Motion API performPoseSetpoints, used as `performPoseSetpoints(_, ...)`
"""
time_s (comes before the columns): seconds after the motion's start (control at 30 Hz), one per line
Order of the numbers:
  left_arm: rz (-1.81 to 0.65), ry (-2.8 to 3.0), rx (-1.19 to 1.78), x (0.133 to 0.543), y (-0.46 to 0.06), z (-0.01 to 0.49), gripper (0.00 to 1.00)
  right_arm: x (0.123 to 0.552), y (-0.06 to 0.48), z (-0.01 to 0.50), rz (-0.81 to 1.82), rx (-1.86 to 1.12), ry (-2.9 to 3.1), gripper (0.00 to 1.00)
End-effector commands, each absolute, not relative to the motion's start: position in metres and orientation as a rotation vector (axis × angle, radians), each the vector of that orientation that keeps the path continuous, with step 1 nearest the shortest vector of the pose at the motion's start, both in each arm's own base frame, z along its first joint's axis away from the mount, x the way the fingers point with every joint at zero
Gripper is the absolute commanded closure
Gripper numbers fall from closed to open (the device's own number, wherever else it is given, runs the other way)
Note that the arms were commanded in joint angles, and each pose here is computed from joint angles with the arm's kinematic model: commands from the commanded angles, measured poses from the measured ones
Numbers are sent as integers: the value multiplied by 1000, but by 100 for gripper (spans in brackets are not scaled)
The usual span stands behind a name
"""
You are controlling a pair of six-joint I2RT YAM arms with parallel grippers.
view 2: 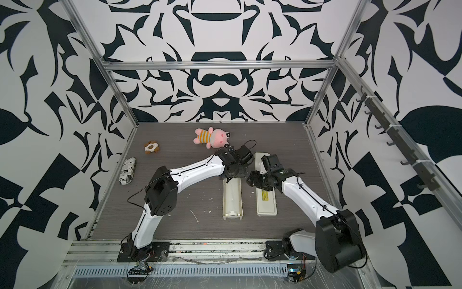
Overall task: Put plastic wrap rolls into dispensers
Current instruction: Place the plastic wrap into the plastic wrap cutting box, then pick up the lid from the center of the board.
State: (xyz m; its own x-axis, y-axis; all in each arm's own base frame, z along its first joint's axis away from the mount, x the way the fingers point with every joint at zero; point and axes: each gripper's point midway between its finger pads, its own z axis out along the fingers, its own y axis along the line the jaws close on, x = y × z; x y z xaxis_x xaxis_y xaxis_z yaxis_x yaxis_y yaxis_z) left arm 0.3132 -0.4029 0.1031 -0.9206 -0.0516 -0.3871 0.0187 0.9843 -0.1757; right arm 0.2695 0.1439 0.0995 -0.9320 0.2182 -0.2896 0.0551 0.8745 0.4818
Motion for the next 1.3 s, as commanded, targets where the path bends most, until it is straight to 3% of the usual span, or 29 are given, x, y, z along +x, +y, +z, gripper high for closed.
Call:
performPoseSetpoints(0.0,-375,2626,-21,319,-407,169,1,275,139,119,627,146,2661,38)
performPoseSetpoints(0.23,-347,2531,-44,314,-369,209,1,282,111,115,347,83,2695,24)
performPoseSetpoints(0.5,-400,2531,-169,313,-293,186,1,309,83,98,-1,-32,2752,1)
performPoseSetpoints(0.8,-435,2565,-271,326,-236,157,1,348,80,79,-135,-79,2803,1)
performPoseSetpoints(1.27,-426,2599,-315,337,-222,137,1,380,80,40,-16,42,2900,0)
